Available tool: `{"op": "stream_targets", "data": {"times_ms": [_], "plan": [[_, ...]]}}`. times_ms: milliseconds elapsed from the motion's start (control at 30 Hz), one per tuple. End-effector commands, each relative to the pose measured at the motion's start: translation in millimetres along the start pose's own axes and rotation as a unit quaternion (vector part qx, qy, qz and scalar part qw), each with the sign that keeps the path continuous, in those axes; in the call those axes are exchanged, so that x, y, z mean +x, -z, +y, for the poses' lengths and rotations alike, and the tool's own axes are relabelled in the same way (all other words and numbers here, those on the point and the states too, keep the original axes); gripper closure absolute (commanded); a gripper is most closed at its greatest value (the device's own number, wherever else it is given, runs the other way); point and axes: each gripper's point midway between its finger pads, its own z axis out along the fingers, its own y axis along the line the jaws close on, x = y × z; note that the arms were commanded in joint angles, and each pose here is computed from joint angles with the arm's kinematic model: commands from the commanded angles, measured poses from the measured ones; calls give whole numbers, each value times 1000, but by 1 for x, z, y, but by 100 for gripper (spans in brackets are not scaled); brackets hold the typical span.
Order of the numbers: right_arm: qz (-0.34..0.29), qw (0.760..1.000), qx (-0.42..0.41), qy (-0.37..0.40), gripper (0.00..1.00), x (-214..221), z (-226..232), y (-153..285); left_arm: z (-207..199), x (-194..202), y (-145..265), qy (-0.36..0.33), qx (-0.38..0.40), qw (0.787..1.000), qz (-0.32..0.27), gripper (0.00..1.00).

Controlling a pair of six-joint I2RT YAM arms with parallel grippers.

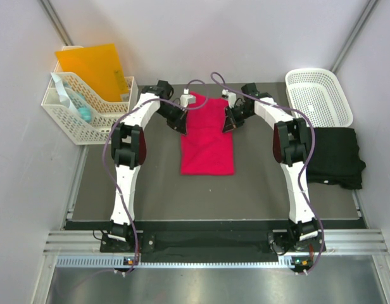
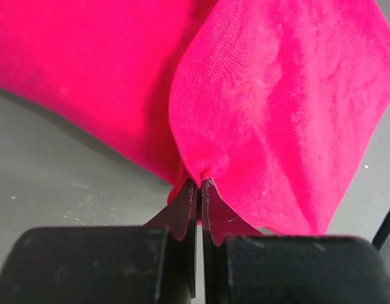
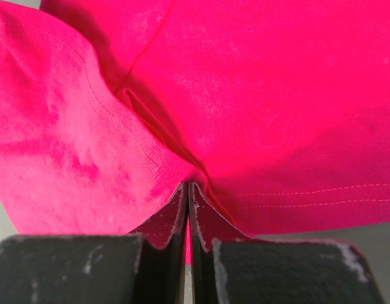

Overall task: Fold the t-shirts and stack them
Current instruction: Fold the tshirt

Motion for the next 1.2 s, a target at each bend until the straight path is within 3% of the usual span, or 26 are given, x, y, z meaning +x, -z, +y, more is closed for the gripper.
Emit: {"op": "stream_targets", "data": {"times_ms": [0,200,533,633,700,733,767,867,1167], "plan": [[-20,998,39,41,100,-22,-5,4,-10,-34,19,-59,-7,997,-57,100],[-19,998,40,43,100,-22,-5,3,-24,-53,28,-120,2,986,-113,100],[-16,998,42,45,100,-21,-5,5,-36,-48,22,-151,39,979,-128,98],[-15,998,42,46,100,-20,-5,4,-29,-43,17,-144,31,982,-118,72],[-15,998,42,46,100,-19,-5,4,-22,-37,12,-143,25,984,-107,63],[-16,998,41,47,100,-20,-5,4,-19,-35,10,-143,19,984,-101,51],[-16,998,41,48,100,-21,-4,4,-12,-32,8,-140,5,986,-93,24],[-16,998,41,46,100,-20,-4,5,2,-27,5,-139,-26,987,-82,1],[-12,998,40,47,100,-18,-4,4,26,-42,26,-152,-126,976,-91,1]]}}
